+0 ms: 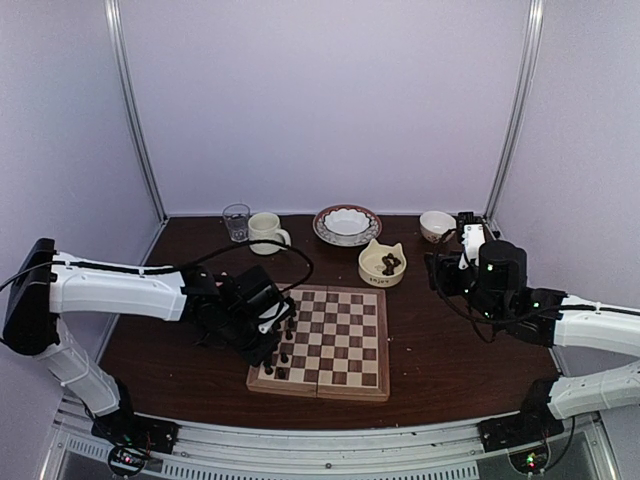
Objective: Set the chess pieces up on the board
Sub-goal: Place the knight at b8.
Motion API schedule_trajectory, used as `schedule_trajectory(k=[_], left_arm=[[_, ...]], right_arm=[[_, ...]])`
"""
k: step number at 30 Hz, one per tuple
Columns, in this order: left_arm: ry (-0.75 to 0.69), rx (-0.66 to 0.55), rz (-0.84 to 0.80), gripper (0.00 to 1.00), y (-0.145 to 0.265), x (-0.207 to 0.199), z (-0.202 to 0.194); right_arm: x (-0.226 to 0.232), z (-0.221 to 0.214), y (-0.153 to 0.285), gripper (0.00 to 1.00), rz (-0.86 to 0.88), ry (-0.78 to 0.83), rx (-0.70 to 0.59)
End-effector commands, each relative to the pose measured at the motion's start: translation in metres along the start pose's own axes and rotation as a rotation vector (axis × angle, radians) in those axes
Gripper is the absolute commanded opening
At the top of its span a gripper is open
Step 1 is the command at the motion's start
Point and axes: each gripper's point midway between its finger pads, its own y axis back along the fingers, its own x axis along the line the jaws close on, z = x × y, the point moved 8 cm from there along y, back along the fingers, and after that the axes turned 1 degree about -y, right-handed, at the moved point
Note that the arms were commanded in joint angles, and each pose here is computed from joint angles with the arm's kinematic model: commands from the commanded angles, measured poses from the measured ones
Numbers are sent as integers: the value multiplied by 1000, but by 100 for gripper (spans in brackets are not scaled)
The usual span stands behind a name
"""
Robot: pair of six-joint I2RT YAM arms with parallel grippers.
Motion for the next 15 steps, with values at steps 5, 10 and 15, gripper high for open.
schedule_trajectory(k=[5, 10, 15], left_arm=[[15, -31, -34, 1, 1, -5, 12], [15, -26, -40, 1, -1, -5, 13], [16, -28, -39, 1, -1, -6, 14]], right_arm=[[-2, 2, 3, 63, 6, -8, -17], [-2, 2, 2, 63, 4, -6, -16], [-2, 2, 3, 63, 6, -7, -17]])
